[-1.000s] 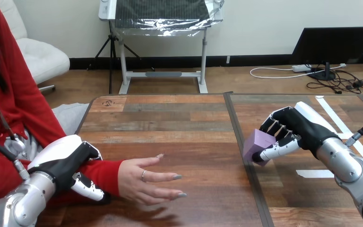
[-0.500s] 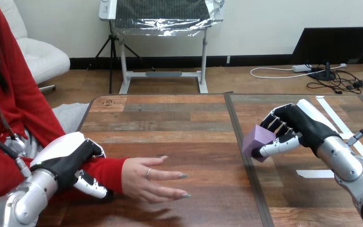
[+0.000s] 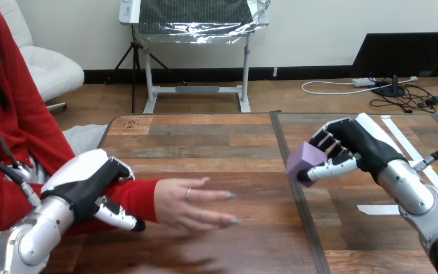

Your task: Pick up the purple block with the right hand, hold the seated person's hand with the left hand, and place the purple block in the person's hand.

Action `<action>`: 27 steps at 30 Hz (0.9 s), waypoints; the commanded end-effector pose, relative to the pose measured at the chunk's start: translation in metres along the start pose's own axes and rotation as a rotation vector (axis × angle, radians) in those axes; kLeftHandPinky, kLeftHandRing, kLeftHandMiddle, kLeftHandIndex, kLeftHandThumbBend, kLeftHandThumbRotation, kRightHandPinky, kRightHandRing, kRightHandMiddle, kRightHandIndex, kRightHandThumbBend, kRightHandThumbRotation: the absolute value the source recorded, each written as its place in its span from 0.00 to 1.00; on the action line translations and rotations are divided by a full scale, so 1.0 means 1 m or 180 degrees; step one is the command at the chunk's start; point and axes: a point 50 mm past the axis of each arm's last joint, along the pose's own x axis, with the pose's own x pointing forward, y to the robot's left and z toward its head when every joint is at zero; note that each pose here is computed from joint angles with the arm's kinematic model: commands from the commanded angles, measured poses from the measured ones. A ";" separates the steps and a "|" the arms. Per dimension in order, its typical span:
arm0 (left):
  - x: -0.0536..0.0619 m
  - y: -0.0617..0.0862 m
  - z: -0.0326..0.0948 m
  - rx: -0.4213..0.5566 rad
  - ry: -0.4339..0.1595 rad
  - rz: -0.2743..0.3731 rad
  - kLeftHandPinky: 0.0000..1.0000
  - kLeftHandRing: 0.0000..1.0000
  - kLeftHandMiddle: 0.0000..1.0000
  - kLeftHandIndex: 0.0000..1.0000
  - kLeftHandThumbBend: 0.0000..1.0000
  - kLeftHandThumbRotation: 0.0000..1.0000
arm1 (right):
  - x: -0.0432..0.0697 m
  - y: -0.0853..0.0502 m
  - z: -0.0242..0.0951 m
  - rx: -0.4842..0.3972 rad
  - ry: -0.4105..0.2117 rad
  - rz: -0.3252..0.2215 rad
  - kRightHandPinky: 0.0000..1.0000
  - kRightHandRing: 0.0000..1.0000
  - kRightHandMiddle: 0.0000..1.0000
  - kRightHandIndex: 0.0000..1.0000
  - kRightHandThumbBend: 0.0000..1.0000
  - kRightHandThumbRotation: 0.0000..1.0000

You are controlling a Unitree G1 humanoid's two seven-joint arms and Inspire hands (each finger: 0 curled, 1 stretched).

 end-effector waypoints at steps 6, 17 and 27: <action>0.002 0.060 0.040 0.0073 -0.0552 0.0655 0.25 0.31 0.39 0.41 0.75 0.00 | 0.009 0.000 0.028 0.0146 -0.0434 -0.0104 0.36 0.39 0.43 0.46 0.84 0.00; 0.002 0.071 0.049 0.0115 -0.0658 0.0755 0.25 0.31 0.39 0.41 0.75 0.00 | 0.012 0.006 0.038 0.0264 -0.0563 -0.0082 0.29 0.33 0.38 0.45 0.84 0.00; 0.004 0.076 0.055 0.0122 -0.0679 0.0781 0.26 0.32 0.40 0.41 0.76 0.00 | 0.014 0.010 0.046 0.0245 -0.0657 -0.0081 0.27 0.31 0.37 0.44 0.84 0.00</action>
